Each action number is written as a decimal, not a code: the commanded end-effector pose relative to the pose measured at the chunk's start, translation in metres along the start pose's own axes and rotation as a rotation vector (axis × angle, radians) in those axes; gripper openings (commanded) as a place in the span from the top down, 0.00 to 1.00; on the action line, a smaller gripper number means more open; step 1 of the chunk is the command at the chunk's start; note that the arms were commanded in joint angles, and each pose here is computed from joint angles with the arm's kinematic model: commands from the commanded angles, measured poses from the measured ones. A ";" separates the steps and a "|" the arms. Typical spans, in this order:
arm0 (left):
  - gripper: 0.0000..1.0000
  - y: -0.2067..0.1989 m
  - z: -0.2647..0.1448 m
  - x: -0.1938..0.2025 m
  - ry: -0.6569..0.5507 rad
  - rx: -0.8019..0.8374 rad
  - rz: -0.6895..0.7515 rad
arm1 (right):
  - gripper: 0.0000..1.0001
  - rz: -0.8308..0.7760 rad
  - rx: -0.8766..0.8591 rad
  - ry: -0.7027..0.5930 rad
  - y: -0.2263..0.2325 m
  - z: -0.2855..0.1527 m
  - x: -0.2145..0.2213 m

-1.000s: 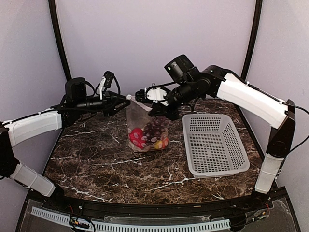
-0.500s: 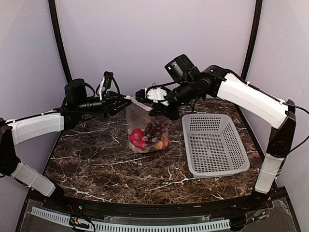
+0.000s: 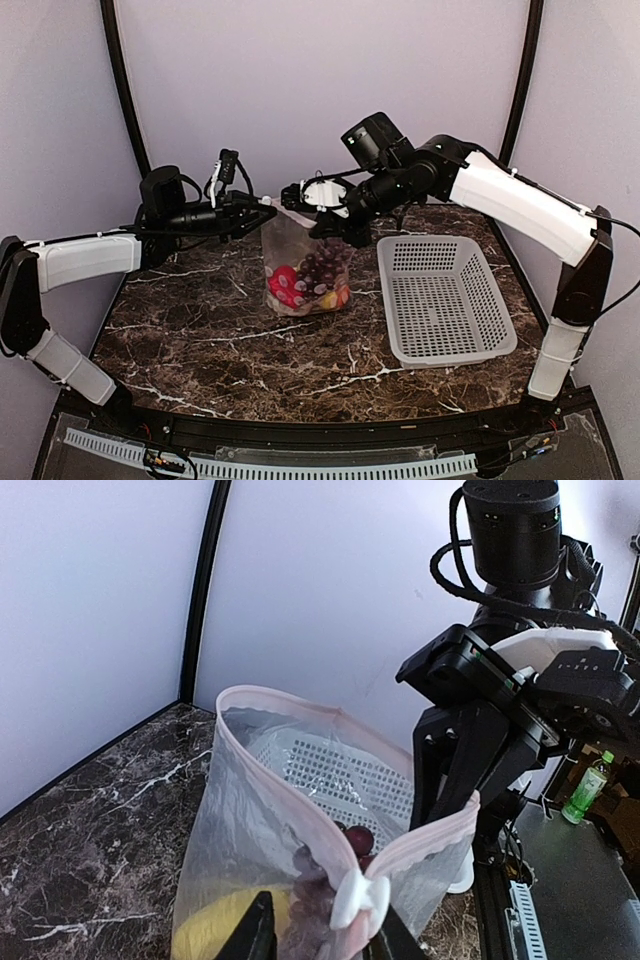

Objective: Place the food in the zip-top bag and seal the zipper
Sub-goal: Pass from the right arm to the left

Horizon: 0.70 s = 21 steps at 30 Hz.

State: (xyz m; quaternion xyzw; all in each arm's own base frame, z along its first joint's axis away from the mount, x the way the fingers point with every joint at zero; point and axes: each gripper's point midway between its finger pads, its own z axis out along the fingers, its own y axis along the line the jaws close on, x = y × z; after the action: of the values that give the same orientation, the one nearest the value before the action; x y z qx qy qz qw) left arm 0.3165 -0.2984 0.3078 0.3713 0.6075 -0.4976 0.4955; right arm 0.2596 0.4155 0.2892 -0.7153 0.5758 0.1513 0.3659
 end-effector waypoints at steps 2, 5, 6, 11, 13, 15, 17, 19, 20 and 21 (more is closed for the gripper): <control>0.73 -0.005 -0.001 -0.002 -0.013 0.031 0.008 | 1.00 0.006 0.090 -0.043 -0.020 -0.015 -0.011; 0.76 -0.005 0.000 -0.001 -0.010 0.033 0.005 | 1.00 0.013 0.098 -0.042 -0.023 -0.015 -0.011; 0.78 -0.005 0.000 0.000 -0.009 0.034 0.003 | 1.00 0.015 0.100 -0.043 -0.024 -0.015 -0.010; 0.83 -0.005 0.000 0.000 -0.009 0.038 -0.001 | 1.00 0.022 0.107 -0.038 -0.026 -0.014 -0.009; 0.86 -0.005 0.000 -0.001 -0.012 0.038 0.001 | 1.00 0.027 0.112 -0.035 -0.028 -0.014 -0.007; 0.90 -0.006 0.000 -0.002 -0.014 0.038 0.001 | 1.00 0.033 0.116 -0.034 -0.030 -0.014 -0.006; 0.94 -0.007 -0.001 -0.003 -0.019 0.037 0.004 | 1.00 0.038 0.122 -0.029 -0.032 -0.014 -0.004; 0.98 -0.008 -0.002 -0.006 -0.025 0.038 0.006 | 0.99 0.048 0.125 -0.026 -0.034 -0.014 -0.001; 0.99 -0.009 -0.002 -0.007 -0.027 0.037 0.006 | 0.98 0.052 0.126 -0.027 -0.036 -0.014 0.000; 0.99 -0.011 -0.003 -0.009 -0.032 0.039 0.009 | 0.96 0.054 0.129 -0.027 -0.038 -0.015 0.000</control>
State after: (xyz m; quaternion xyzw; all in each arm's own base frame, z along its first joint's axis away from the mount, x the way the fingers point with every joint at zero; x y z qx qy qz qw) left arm 0.3156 -0.2998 0.3092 0.3702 0.6030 -0.5074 0.4919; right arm 0.2788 0.4084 0.2921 -0.6930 0.5984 0.1346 0.3789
